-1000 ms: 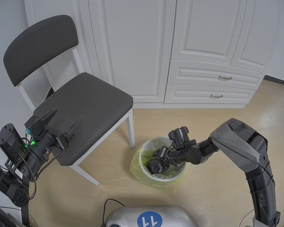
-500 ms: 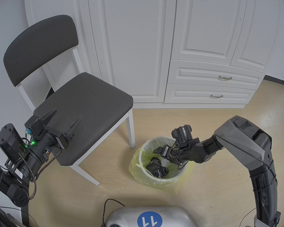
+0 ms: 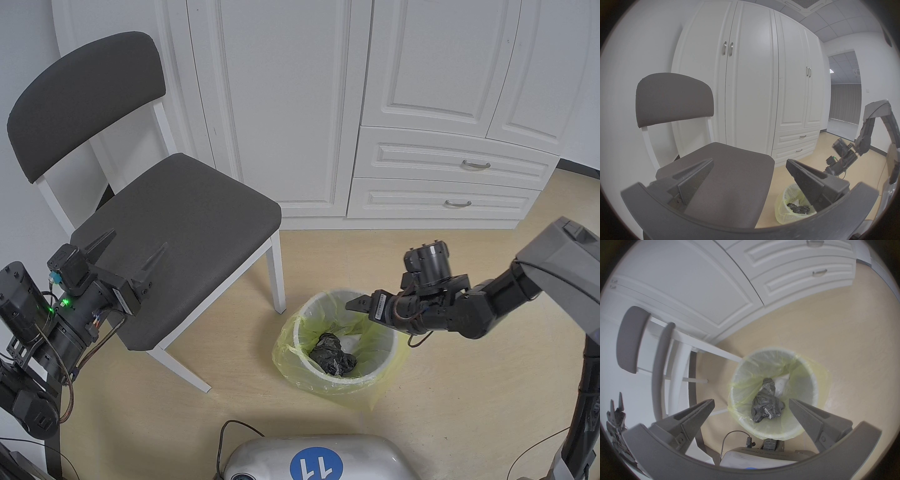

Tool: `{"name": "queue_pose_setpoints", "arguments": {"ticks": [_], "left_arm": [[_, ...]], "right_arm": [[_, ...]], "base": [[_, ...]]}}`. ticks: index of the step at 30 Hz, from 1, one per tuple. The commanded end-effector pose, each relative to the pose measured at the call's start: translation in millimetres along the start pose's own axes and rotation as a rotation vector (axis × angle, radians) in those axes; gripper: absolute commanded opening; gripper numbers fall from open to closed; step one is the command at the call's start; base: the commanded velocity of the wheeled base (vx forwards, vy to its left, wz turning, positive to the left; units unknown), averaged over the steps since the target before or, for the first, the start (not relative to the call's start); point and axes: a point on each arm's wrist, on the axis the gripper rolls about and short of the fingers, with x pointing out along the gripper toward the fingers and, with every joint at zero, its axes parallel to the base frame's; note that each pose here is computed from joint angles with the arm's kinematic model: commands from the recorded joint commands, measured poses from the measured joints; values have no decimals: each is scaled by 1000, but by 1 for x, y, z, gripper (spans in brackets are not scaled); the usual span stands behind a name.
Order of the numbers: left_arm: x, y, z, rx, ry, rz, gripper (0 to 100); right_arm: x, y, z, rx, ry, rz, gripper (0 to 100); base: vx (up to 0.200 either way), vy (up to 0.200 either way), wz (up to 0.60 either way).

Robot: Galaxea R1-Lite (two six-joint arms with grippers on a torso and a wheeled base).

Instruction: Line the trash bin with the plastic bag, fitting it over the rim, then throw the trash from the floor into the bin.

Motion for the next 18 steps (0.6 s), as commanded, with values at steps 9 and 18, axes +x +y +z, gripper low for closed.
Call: {"name": "queue_pose_setpoints", "arguments": {"ticks": [9, 18], "left_arm": [[-42, 4, 32, 8, -130, 36, 100], [-73, 8, 44, 21, -202, 87, 100]], "right_arm": [[-146, -48, -16, -176, -475, 87, 100], [-216, -43, -11, -367, -755, -79, 100]], "base": [[0, 0, 0], [0, 0, 0]]}}
